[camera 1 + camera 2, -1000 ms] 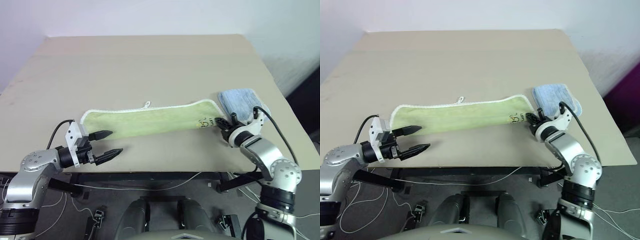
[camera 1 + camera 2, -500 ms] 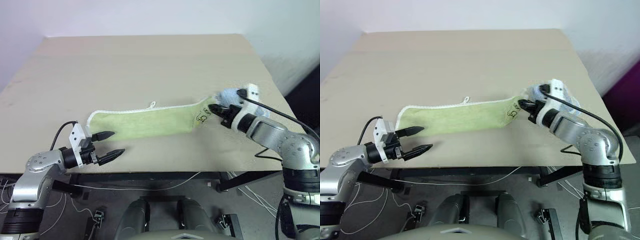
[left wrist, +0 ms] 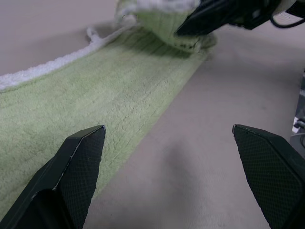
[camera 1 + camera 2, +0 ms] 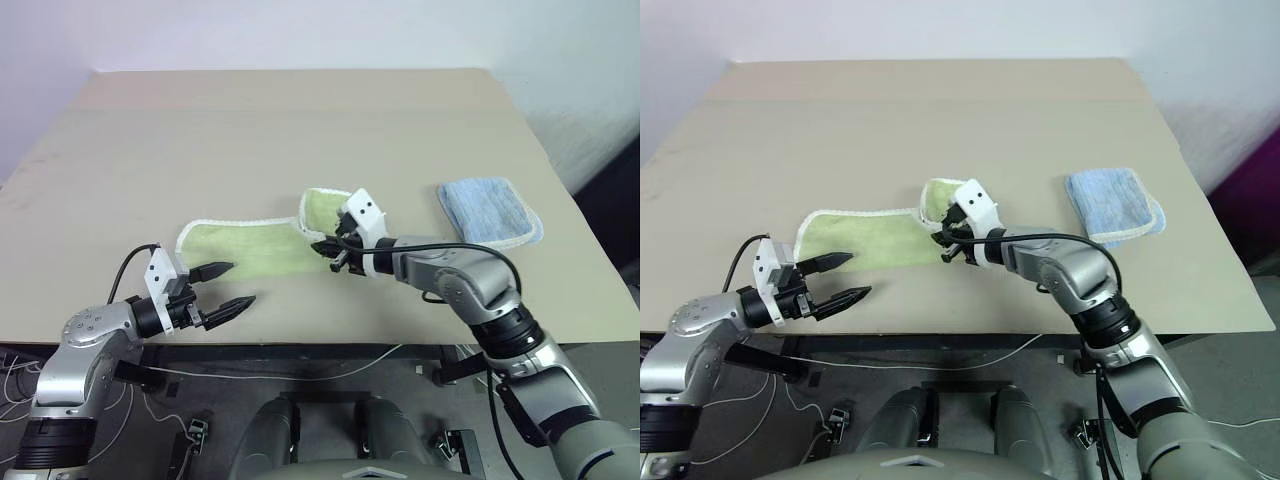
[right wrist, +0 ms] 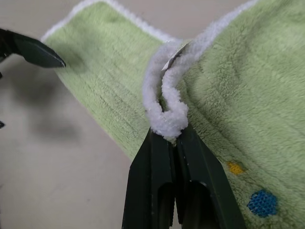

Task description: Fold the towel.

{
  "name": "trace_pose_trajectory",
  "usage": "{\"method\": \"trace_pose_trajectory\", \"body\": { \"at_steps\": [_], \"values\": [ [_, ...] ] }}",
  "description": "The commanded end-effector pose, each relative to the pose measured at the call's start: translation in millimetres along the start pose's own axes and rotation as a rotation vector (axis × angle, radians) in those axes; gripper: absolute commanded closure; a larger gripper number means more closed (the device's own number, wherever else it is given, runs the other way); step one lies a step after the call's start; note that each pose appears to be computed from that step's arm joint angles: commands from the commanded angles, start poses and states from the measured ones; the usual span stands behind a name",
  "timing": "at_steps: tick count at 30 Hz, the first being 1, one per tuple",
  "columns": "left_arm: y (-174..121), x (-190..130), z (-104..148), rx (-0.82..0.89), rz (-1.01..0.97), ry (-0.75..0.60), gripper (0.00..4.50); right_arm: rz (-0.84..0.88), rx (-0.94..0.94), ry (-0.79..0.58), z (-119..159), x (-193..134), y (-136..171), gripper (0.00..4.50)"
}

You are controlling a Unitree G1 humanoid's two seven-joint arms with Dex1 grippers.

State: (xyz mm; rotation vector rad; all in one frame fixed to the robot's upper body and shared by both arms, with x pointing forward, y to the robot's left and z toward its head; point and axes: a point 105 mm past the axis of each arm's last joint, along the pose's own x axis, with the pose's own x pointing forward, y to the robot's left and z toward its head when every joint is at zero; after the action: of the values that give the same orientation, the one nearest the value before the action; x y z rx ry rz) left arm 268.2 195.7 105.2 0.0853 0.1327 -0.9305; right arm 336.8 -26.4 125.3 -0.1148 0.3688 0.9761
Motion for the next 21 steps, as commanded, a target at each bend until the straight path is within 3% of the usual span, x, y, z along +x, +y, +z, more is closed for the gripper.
{"method": "trace_pose_trajectory", "body": {
  "at_steps": [1,5,8,15,21],
  "values": [
    [-3,-3,7,0.034,0.011,-0.02,0.03,0.01,-0.039,-0.053,15,-2,0,4.43],
    [-5,-4,6,0.029,0.016,-0.02,0.03,0.039,-0.034,-0.042,11,-4,4,4.43],
    [-6,-2,6,0.028,0.016,-0.021,0.03,0.058,-0.025,-0.039,8,-6,6,3.86],
    [-7,-3,7,0.007,0.028,-0.037,0.03,0.055,-0.05,-0.072,15,-28,6,1.59],
    [-2,-10,17,-0.11,0.116,-0.162,0.03,0.018,-0.144,-0.191,47,-53,-2,1.59]
  ]
}}
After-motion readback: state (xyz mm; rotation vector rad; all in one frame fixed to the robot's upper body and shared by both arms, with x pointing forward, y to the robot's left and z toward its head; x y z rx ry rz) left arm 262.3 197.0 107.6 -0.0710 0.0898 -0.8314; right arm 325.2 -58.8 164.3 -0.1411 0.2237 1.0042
